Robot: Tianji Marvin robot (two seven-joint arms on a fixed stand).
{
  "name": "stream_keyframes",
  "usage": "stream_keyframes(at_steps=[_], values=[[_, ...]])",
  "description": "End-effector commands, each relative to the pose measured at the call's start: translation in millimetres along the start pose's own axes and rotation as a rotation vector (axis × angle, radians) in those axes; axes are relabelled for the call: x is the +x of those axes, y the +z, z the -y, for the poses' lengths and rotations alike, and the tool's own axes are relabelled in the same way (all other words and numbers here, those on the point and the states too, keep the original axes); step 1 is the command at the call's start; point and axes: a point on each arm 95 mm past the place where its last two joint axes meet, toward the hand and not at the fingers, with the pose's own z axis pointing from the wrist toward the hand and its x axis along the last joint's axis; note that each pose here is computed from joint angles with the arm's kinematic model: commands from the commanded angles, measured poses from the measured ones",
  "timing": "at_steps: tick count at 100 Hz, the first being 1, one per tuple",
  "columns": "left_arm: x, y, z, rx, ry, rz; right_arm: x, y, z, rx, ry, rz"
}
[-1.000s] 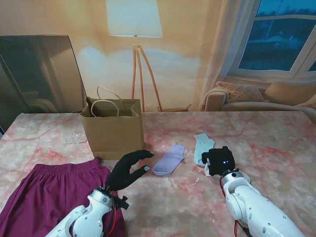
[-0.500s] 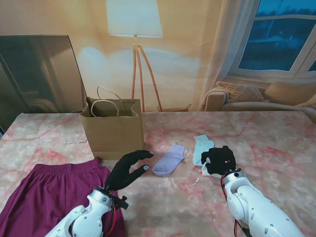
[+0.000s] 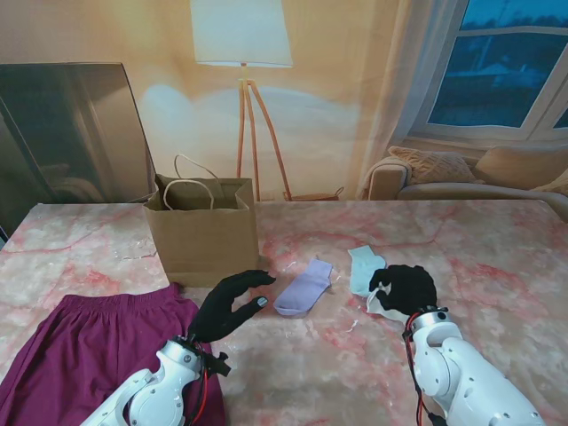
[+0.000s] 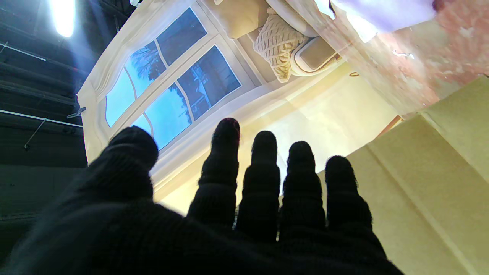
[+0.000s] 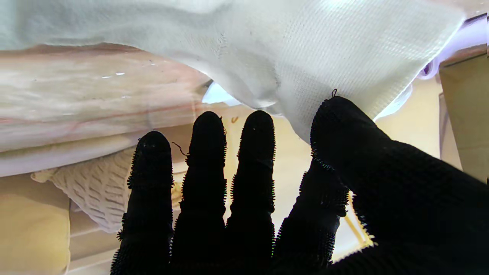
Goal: Fold the socks and the shorts into the kraft paper bag
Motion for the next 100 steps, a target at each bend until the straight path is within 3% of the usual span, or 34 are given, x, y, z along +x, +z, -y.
stream_keyframes(at_steps=[1, 35, 69, 100], values=[[-0.1, -0.5, -0.9, 0.002, -0.007, 0.001, 1.5, -3.2, 2.3, 0.003, -0.009, -0.014], [-0.8, -0.9, -0.4, 0.004, -0.011, 0.003, -2.1, -7.7, 1.7, -0.012, -0.054, -0.043], [-1.3, -1.5, 0.2, 0.000, -0.013, 0.003, 0.7, -8.2, 1.5, -0.128, -0.020, -0.055], [-1.5, -1.9, 0.5, 0.000, -0.014, 0.003, -0.1, -10.7, 1.7, -0.097, -0.011, -0.082]])
